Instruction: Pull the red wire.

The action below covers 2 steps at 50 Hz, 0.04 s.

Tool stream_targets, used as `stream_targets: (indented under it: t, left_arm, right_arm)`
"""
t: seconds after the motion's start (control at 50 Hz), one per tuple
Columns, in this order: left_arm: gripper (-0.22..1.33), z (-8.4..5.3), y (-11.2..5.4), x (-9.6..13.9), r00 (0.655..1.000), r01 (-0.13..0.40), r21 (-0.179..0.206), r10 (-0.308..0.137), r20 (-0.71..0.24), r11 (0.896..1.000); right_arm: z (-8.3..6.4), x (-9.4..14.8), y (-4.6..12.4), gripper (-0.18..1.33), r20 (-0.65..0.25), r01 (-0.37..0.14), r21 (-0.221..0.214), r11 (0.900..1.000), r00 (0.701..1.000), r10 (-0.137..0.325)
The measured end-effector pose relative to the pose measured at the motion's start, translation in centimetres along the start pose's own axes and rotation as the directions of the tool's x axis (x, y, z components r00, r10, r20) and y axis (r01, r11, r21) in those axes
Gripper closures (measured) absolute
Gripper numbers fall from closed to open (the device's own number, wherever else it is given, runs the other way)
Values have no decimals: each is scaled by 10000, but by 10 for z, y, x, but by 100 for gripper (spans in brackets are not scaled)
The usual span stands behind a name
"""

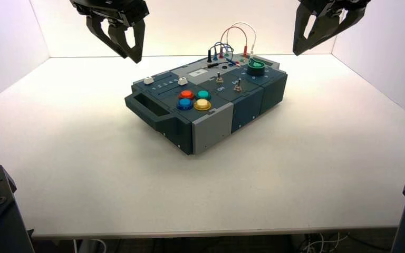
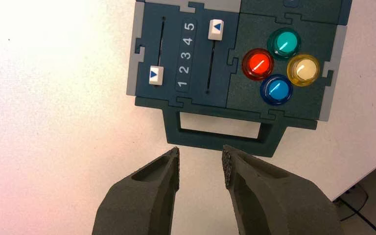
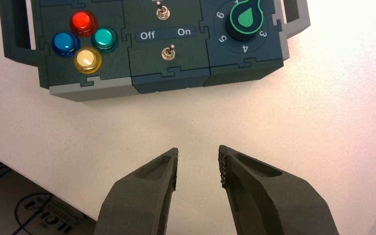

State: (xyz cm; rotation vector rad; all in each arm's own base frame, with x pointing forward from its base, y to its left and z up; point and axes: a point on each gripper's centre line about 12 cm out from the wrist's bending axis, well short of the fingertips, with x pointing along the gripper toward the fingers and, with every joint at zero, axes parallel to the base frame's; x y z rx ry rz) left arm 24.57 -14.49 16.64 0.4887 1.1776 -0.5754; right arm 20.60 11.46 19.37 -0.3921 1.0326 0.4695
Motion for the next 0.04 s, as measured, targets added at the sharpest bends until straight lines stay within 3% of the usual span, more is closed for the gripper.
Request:
stream_targets:
  t: [0.04]
  left_arm:
    - [15, 0, 0, 0, 10000, 10, -12, -10, 2, 10000]
  right_arm:
    - [1, 0, 0, 24, 15, 1, 1, 10000, 10000, -1]
